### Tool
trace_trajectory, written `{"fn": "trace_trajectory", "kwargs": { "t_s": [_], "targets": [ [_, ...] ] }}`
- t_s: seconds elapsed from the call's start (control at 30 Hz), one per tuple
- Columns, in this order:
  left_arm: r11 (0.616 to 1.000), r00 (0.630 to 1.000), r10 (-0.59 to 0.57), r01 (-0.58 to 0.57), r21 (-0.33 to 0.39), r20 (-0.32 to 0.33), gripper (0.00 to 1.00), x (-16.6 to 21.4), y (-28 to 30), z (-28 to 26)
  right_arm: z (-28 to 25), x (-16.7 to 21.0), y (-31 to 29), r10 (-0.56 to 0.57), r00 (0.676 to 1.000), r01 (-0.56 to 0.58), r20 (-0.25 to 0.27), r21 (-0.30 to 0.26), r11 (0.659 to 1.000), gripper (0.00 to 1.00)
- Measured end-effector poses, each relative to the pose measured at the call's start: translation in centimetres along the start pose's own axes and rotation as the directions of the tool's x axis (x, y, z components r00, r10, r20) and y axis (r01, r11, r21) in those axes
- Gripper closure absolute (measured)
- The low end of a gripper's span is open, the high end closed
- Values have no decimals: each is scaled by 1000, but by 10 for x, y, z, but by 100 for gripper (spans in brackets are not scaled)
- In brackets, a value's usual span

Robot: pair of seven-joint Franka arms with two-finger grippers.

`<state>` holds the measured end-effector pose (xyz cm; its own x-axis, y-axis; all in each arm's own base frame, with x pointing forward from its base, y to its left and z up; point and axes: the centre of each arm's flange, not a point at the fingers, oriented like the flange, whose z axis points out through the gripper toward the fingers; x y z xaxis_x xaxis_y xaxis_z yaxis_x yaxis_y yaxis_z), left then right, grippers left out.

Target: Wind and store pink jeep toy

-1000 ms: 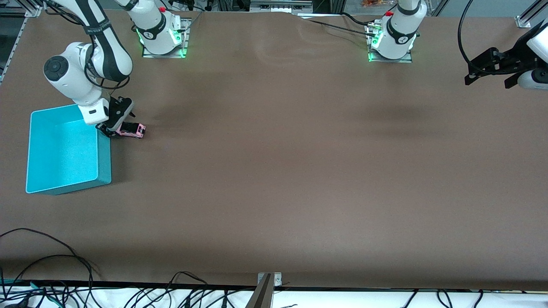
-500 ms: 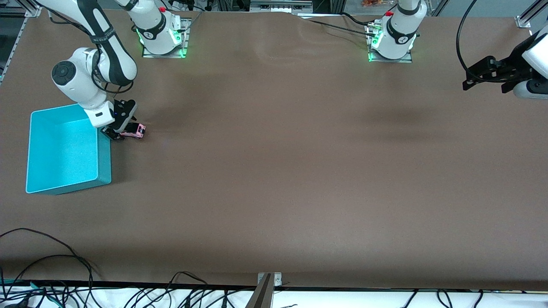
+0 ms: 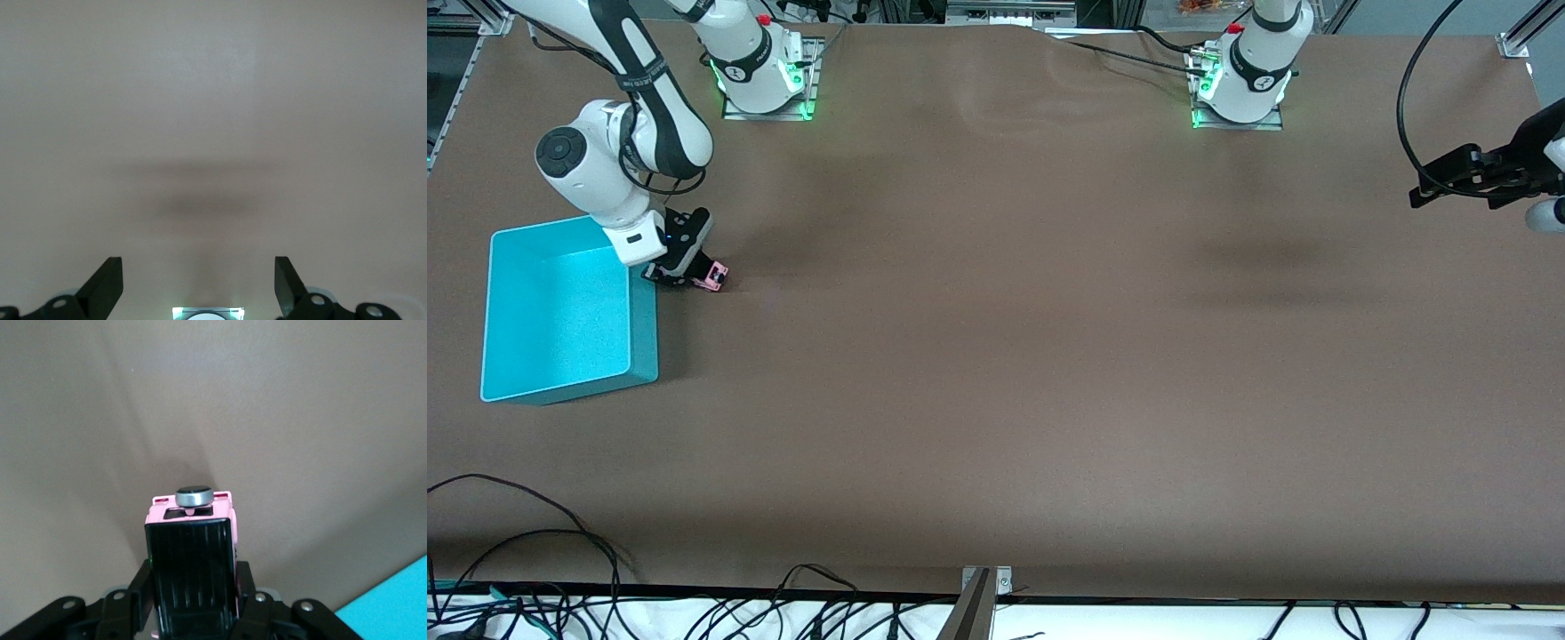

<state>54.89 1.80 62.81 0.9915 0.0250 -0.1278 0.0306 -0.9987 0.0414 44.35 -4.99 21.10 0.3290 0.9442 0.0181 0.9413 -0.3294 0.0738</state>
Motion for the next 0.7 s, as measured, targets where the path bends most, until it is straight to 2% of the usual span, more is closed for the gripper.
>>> {"fn": "trace_trajectory", "kwargs": {
  "t_s": [0.27,0.6,0.7],
  "targets": [
    [1000,1000,-6,6,-1,-12,0,-1,-3,-6,-45,22,9,-22,999,21,-27,-15,1000,48],
    [1000,1000,-6,6,-1,-12,0,0,-3,-5,-129,35,32,-35,999,37,-35,67,997,48],
    [1000,1000,-6,6,-1,-12,0,0,-3,-5,-152,37,39,-37,999,40,-39,67,997,48]
  ]
}}
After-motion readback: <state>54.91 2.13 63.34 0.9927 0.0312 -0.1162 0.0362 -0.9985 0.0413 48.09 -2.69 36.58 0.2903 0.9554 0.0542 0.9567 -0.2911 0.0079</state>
